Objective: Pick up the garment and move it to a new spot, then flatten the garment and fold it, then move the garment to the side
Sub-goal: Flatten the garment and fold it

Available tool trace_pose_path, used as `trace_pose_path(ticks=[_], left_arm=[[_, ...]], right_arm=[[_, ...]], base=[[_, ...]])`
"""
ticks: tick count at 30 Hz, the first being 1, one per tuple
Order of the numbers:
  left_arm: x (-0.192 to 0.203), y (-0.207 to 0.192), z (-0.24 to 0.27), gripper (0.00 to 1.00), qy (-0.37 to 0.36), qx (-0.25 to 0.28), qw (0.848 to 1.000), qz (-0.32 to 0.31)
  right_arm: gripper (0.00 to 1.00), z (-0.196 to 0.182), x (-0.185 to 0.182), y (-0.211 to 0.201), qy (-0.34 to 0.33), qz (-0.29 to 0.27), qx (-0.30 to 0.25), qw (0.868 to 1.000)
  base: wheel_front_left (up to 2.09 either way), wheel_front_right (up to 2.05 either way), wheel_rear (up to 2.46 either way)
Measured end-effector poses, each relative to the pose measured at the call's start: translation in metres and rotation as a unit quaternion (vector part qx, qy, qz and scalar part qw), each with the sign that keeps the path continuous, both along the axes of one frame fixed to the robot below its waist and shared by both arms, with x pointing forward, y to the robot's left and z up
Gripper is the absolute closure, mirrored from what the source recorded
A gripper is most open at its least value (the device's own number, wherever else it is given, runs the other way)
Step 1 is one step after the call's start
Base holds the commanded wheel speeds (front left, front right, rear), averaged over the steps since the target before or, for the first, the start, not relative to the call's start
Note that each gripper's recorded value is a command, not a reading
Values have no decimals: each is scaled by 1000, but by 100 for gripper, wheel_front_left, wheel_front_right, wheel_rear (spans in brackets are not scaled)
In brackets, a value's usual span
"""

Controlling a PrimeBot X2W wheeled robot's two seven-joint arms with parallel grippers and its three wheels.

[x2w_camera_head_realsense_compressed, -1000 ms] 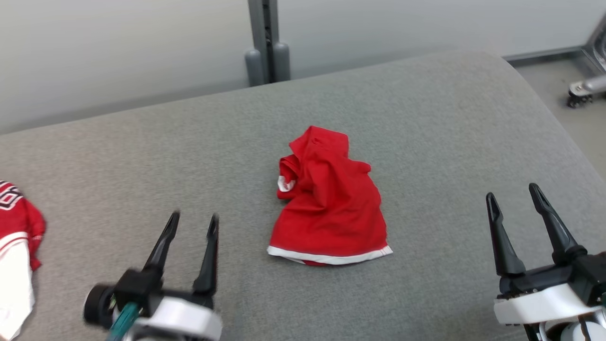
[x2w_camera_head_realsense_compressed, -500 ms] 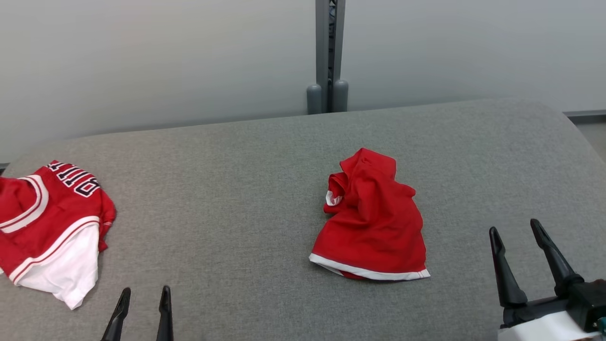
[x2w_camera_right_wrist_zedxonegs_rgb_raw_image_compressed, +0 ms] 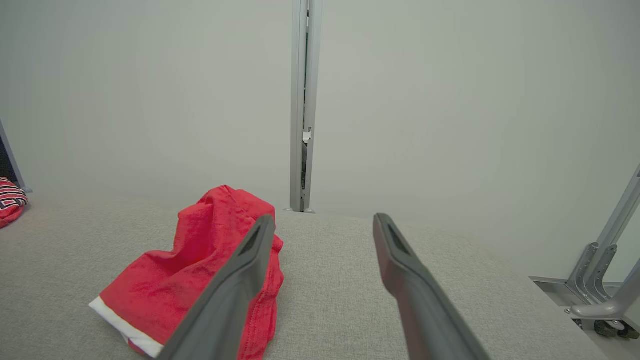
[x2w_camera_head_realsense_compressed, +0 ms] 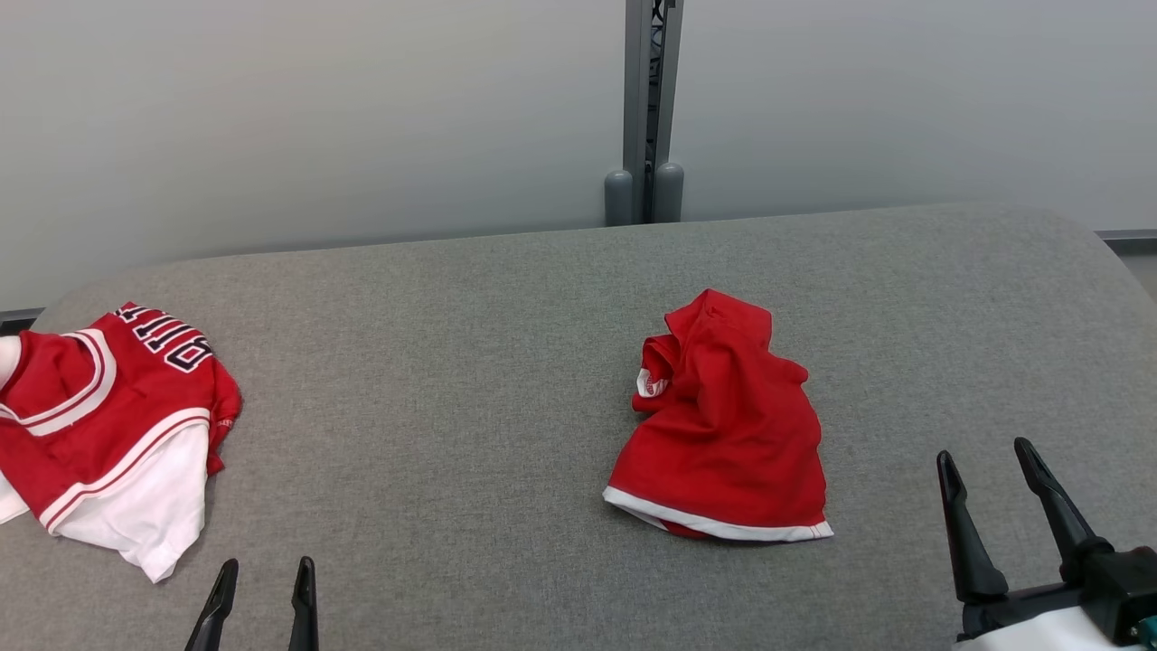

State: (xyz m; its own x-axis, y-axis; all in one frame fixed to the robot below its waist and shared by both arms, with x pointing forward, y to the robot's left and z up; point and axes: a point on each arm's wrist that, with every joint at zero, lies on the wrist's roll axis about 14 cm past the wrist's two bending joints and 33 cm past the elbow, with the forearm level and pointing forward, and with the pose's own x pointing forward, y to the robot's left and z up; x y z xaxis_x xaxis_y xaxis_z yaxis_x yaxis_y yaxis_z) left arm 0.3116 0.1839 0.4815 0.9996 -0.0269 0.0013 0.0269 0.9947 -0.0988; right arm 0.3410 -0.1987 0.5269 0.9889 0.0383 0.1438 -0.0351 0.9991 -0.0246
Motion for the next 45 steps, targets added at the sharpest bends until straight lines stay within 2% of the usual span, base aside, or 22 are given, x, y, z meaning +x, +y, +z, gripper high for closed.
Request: trace_pose_path(ticks=[16, 22, 27, 35, 39, 45], left_arm=[[4, -10, -2, 0, 3, -1, 1000, -19], [17, -53, 3, 0, -6, -10, 996, -86], [34, -114, 2, 0, -5, -28, 984, -177], [48, -196, -46, 0, 84, -38, 949, -300], [55, -216, -69, 0, 126, -39, 935, -329], [64, -228, -90, 0, 166, -57, 926, -335]], right_arm=[[0, -4, -3, -3, 6, -7, 2, 1000], [0, -4, -3, -6, 7, -11, 2, 1000], [0, -3, -1, -11, 7, -17, -1, 1000], [0, -2, 0, -34, 8, -55, -2, 998], [0, -10, -7, -48, 22, -81, 0, 997], [0, -16, -15, -62, 35, -108, 1, 994]], base=[[0, 0, 0], [0, 0, 0], [0, 0, 0], [0, 0, 0], [0, 0, 0], [0, 0, 0]])
